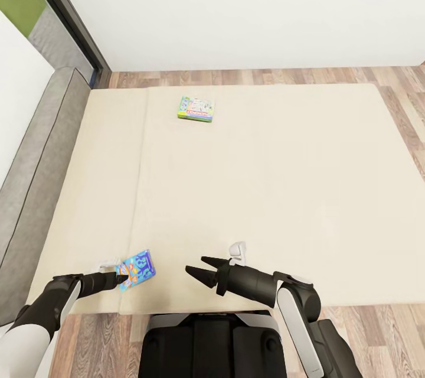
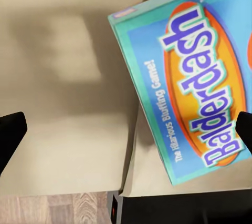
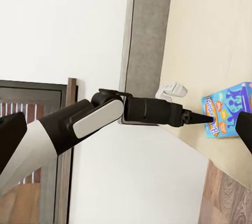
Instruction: Put all the toys in the child's room - the three board games (two on the bed and one on the table), the two jigsaw puzzles on the table, and the tennis ball on the table - inside the toy box on the table in the child's room.
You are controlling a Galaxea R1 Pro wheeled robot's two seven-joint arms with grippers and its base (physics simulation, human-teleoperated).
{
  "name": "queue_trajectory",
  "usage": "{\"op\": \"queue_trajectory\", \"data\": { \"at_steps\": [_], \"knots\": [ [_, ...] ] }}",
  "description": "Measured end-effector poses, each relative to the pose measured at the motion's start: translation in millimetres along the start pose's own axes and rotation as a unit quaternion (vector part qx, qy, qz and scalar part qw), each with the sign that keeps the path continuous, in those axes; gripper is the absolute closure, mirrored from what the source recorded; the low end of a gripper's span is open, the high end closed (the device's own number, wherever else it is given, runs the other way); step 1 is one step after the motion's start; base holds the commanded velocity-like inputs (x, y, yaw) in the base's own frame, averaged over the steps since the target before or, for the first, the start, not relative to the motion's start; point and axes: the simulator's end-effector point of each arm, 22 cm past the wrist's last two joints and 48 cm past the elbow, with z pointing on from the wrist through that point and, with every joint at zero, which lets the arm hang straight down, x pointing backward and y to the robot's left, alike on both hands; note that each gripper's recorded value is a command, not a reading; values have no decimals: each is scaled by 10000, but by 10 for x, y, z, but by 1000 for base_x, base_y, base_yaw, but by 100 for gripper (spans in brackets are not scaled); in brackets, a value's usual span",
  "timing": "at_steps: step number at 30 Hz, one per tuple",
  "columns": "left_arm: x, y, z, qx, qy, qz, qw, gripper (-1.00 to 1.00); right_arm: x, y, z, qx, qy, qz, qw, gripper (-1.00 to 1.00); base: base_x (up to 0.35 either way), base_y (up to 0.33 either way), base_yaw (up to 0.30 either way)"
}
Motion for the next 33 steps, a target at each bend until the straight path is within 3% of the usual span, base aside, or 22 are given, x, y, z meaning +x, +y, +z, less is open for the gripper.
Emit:
{"op": "queue_trajectory", "data": {
  "at_steps": [33],
  "knots": [
    [-40, -59, 6, 101, -98, -11, 9999, -100, -6, 12, 10, -14, -15, 1, 10000, -100, 0, 0, 0]
  ]
}}
